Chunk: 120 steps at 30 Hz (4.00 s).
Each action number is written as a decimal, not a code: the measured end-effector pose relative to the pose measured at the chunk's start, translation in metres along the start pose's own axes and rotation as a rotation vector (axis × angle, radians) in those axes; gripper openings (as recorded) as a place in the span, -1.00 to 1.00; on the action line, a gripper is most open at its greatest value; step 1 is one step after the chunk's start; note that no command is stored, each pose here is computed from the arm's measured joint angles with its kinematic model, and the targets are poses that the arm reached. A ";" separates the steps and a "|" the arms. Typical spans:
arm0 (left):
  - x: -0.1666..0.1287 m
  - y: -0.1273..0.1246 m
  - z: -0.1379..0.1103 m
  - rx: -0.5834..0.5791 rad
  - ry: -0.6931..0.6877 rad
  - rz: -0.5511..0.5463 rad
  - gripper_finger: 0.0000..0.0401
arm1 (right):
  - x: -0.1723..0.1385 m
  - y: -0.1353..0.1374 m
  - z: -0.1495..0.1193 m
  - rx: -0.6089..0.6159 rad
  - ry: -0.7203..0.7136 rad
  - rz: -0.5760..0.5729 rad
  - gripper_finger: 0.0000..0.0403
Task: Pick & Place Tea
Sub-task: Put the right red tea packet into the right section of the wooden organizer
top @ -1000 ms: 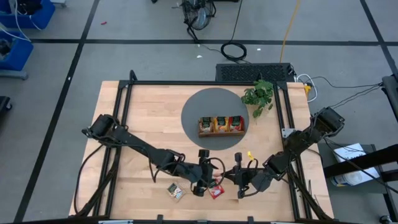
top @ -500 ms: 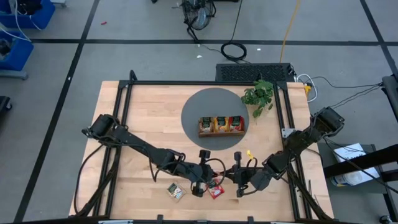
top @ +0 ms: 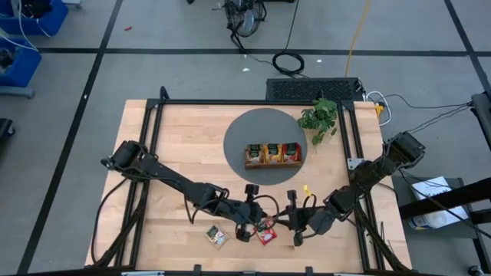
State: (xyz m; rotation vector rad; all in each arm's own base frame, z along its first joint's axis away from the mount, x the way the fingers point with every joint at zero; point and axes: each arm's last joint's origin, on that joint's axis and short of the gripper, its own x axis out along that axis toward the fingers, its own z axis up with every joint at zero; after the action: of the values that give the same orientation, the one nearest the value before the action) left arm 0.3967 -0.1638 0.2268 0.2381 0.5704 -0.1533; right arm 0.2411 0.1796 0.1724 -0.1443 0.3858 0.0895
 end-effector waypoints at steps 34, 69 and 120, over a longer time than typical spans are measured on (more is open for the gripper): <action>0.000 0.000 0.003 -0.017 -0.026 0.025 -0.98 | -0.001 -0.030 0.012 0.206 0.068 0.104 -0.96; -0.074 -0.065 -0.125 0.086 -0.169 -0.277 -0.90 | -0.082 -0.201 0.042 0.226 0.509 -0.177 -1.00; -0.074 -0.063 -0.133 0.069 -0.162 -0.275 -0.77 | -0.066 -0.236 -0.029 0.343 0.446 -0.226 -0.32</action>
State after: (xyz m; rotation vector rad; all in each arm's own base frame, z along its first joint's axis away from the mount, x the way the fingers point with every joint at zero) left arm 0.2534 -0.1832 0.1477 0.2113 0.4347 -0.4550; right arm 0.1967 -0.0618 0.1996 0.1357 0.8190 -0.2360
